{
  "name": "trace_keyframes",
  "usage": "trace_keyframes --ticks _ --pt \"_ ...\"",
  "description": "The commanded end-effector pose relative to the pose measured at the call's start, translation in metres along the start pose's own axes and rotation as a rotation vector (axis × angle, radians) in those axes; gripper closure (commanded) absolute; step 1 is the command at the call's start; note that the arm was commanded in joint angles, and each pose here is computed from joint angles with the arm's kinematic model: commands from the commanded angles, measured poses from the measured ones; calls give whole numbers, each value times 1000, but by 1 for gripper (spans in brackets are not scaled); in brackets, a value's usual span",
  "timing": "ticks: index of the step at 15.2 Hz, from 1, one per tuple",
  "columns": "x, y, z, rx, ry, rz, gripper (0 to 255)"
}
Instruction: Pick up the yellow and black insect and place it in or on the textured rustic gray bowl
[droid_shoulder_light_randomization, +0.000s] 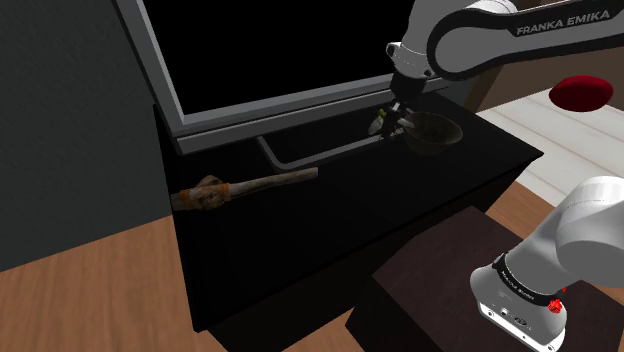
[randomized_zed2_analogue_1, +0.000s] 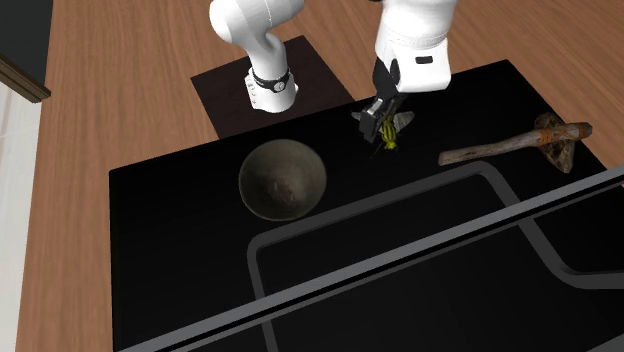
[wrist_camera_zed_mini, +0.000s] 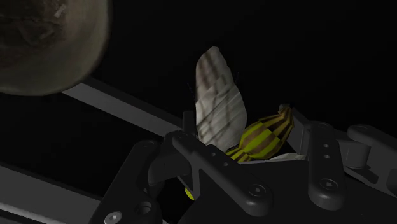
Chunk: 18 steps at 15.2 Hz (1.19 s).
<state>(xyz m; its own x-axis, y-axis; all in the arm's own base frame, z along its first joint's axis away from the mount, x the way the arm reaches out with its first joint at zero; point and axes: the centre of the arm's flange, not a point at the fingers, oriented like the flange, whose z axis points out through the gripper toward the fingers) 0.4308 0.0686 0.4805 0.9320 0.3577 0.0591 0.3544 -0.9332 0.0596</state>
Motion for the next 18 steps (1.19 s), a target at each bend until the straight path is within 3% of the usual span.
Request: trace_keyframes --ticks 1,5,18 --pt "1 1 -10 0 0 0 255" --pt "2 2 -27 0 0 0 255" --pt "-89 148 -20 0 0 0 255"
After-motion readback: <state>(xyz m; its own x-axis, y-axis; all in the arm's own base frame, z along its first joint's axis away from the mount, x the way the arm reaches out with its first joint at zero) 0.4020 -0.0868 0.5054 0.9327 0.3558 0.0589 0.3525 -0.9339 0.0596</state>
